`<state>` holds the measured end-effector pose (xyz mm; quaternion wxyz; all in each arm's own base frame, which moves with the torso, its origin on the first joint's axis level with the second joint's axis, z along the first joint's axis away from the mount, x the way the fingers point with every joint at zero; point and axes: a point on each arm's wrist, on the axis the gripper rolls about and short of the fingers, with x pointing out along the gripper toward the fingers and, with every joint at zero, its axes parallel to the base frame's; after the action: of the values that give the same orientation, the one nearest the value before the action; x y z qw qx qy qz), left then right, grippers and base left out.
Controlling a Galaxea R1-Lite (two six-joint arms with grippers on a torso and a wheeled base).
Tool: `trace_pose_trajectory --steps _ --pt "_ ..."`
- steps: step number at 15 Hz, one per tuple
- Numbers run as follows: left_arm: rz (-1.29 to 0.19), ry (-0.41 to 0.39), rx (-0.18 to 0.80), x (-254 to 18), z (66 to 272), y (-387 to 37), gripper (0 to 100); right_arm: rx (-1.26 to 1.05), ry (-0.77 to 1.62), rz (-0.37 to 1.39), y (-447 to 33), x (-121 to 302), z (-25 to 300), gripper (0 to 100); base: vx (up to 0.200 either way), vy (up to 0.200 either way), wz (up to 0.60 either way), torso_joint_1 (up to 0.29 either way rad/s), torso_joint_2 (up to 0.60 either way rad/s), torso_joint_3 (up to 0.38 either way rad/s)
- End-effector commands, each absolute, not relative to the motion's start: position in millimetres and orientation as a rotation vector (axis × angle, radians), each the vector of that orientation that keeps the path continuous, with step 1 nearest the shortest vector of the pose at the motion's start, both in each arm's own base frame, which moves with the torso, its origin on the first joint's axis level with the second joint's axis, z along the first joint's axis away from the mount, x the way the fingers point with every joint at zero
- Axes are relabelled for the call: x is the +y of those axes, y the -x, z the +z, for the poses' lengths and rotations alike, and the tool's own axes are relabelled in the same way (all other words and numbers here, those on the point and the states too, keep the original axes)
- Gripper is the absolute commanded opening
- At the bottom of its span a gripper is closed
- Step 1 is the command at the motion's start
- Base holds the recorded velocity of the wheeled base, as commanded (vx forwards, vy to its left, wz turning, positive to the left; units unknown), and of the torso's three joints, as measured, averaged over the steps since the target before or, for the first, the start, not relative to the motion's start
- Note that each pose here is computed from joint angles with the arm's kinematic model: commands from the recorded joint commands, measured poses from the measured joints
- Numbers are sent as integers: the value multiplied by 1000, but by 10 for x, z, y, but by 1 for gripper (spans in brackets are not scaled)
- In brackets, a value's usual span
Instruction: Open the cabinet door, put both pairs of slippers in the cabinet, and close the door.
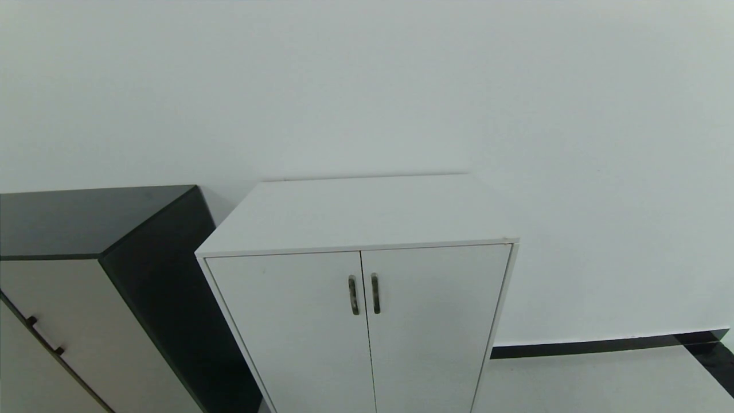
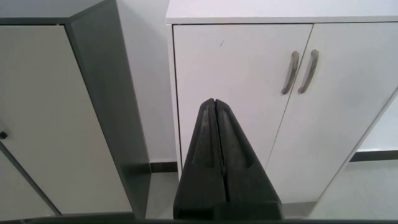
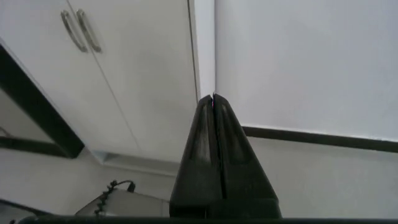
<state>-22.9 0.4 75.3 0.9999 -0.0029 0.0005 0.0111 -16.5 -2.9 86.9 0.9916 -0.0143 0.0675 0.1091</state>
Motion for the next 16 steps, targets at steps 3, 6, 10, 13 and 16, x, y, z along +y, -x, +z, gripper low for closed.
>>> trace_pose_trajectory --steps 3,6,10,13,16 --pt "23 8 1 4 753 228 0 94 76 223 147 -19 782 0 0 0 0 0 0 0" --pt "23 8 1 4 753 228 0 98 34 136 152 -14 777 0 0 0 0 0 0 0" --pt "23 9 1 4 753 228 0 99 15 62 152 -9 777 0 0 0 0 0 0 0" --pt "23 9 3 4 752 228 0 38 14 19 200 -3 766 0 0 0 0 0 0 0" --pt "23 9 3 4 752 228 0 0 11 5 229 0 757 0 0 0 0 0 0 0"
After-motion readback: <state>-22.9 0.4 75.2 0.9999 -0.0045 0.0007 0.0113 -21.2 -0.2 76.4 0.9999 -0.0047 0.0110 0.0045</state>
